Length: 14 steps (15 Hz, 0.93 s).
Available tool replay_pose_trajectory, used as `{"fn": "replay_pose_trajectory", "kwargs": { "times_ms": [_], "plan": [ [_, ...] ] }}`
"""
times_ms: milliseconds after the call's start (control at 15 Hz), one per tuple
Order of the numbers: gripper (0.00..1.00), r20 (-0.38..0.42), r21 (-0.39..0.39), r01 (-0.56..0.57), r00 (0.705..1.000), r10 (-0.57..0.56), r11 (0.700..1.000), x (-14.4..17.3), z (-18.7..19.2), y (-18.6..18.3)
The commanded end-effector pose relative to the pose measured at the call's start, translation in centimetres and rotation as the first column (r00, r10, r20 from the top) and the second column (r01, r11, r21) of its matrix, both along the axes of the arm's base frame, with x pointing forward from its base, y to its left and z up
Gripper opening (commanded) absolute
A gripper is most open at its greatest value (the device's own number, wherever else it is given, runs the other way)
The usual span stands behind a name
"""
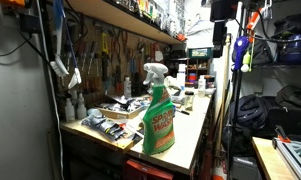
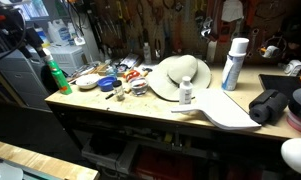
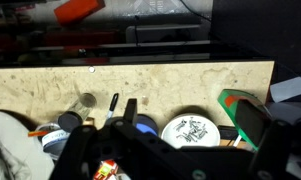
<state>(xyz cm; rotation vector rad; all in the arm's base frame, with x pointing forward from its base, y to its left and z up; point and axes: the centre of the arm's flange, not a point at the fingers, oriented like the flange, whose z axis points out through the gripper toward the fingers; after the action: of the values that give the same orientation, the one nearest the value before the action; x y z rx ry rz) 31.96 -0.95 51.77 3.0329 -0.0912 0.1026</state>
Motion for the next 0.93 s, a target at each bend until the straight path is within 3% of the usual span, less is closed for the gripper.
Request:
{"fn": "replay_pose_trajectory", "kwargs": {
  "times_ms": [0, 133, 200, 267, 533, 600, 867],
  "plan": [
    [1.0, -0.038, 0.085, 0.179, 0.984, -0.177, 0.98, 3.2, -3.6, -0.1],
    [1.0, -0.052, 0.108, 0.266, 0.964, -0.262, 0.958, 4.5, -4.9, -0.4],
    [1.0, -0.082, 0.095, 0.235, 0.97, -0.228, 0.967, 4.8, -5.3, -0.5],
    [1.0, -0.054, 0.082, 0.206, 0.978, -0.202, 0.975, 3.5, -4.5, -0.6],
    [1.0, -0.086, 0.08, 0.215, 0.974, -0.209, 0.973, 4.5, -5.6, -0.7],
    [1.0, -0.051, 0.145, 0.326, 0.945, -0.322, 0.934, 5.9, -6.4, -1.0],
    [1.0, -0.042, 0.301, 0.436, 0.894, -0.445, 0.848, 8.4, -8.1, -2.8]
  ]
}}
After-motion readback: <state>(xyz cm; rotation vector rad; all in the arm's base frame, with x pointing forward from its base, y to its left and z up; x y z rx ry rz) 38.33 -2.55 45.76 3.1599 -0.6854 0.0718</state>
